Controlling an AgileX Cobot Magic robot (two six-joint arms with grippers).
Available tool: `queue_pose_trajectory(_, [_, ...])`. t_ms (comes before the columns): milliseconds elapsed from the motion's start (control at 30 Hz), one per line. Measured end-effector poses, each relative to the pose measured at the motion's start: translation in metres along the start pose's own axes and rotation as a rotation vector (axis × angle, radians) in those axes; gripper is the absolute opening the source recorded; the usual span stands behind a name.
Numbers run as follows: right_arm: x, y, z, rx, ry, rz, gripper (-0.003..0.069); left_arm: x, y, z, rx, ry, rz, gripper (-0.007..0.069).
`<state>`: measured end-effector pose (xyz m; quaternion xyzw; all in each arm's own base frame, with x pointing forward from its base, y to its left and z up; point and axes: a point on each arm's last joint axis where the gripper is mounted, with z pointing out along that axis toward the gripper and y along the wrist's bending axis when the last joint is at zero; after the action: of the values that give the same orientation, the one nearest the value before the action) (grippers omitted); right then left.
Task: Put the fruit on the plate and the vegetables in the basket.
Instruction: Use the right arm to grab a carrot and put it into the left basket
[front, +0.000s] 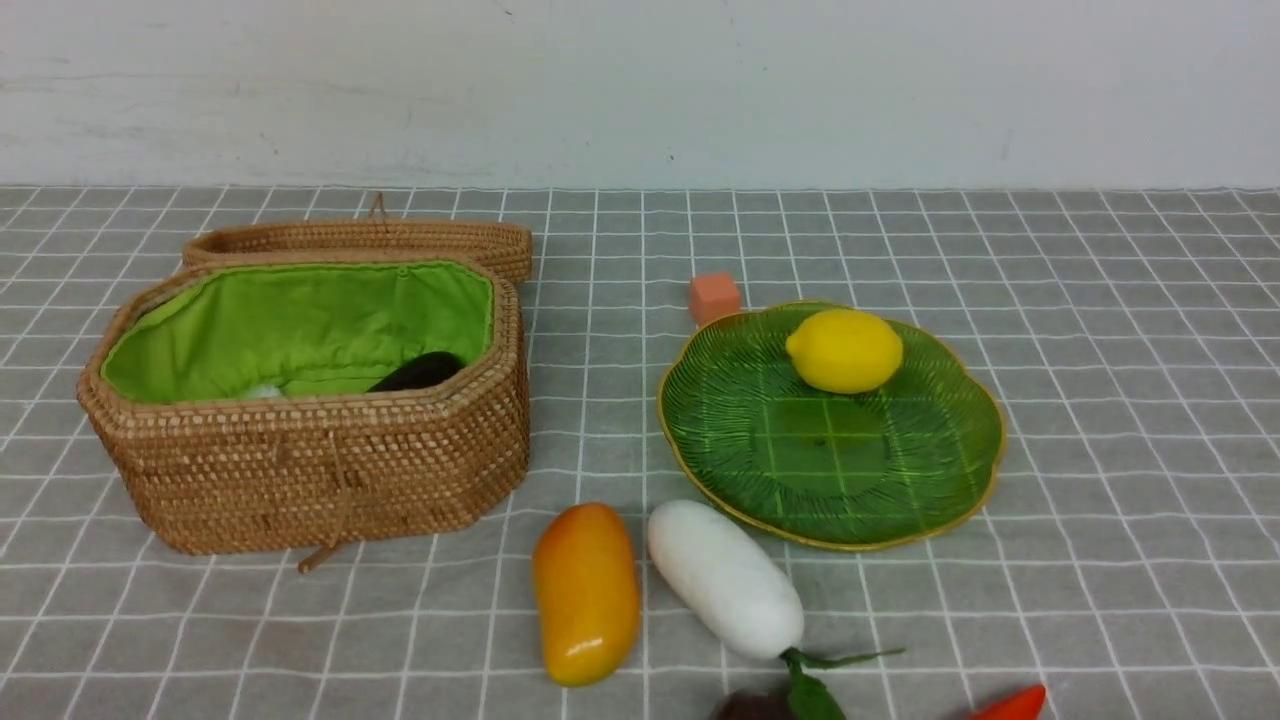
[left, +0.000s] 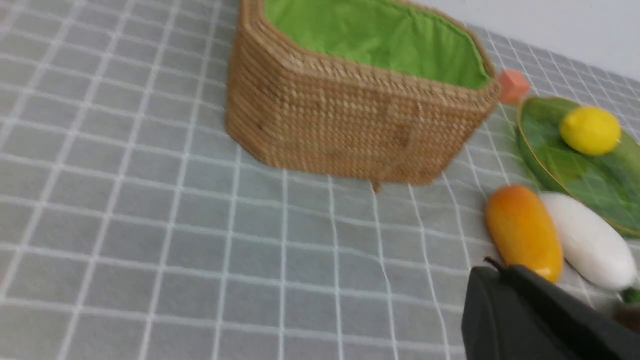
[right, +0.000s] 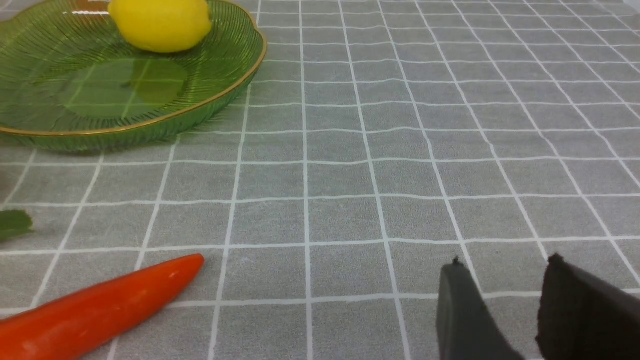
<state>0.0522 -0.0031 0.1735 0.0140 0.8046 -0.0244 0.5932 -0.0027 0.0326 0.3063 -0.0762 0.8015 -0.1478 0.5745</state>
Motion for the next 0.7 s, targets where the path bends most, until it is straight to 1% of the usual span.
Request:
queue_pose_trajectory(33, [0.0,0.0,0.0,0.0,0.0,0.0,0.0241,0.0,0.0,0.001,-0.001,-0.006,0.003,-0.0013])
queue_pose_trajectory(100, [0.0,0.0,0.0,0.0,0.0,0.0,0.0241,0.001,-0.003,0.011,-0.017,-0.108,0.04,-0.0013])
queue_pose_trajectory(200, [0.0,0.0,0.0,0.0,0.0,0.0,0.0241,0.004,-0.007,0.021,-0.005,-0.192,0.065,-0.0013])
queue_pose_trajectory(233, [0.0,0.0,0.0,0.0,0.0,0.0,0.0241,0.011,-0.011,0.032,0.007,-0.236,0.096,-0.0013])
queue_pose_trajectory(300, [0.0,0.0,0.0,0.0,0.0,0.0,0.0241,0.016,-0.012,0.038,0.014,-0.265,0.125,-0.0013])
queue_pose_trajectory(333, [0.0,0.0,0.0,0.0,0.0,0.0,0.0241,0.024,-0.013,0.048,0.016,-0.296,0.166,-0.0013])
queue_pose_trajectory(400, [0.0,0.0,0.0,0.0,0.0,0.0,0.0241,0.034,-0.013,0.057,0.011,-0.319,0.193,-0.0013])
queue_pose_trajectory(467, [0.0,0.0,0.0,0.0,0.0,0.0,0.0241,0.044,-0.01,0.065,-0.011,-0.334,0.199,-0.0013])
queue_pose_trajectory(533, [0.0,0.0,0.0,0.0,0.0,0.0,0.0241,0.057,-0.005,0.075,-0.034,-0.327,0.168,-0.0013])
queue_pose_trajectory(700, [0.0,0.0,0.0,0.0,0.0,0.0,0.0241,0.092,0.01,0.093,-0.098,-0.212,0.091,-0.0013])
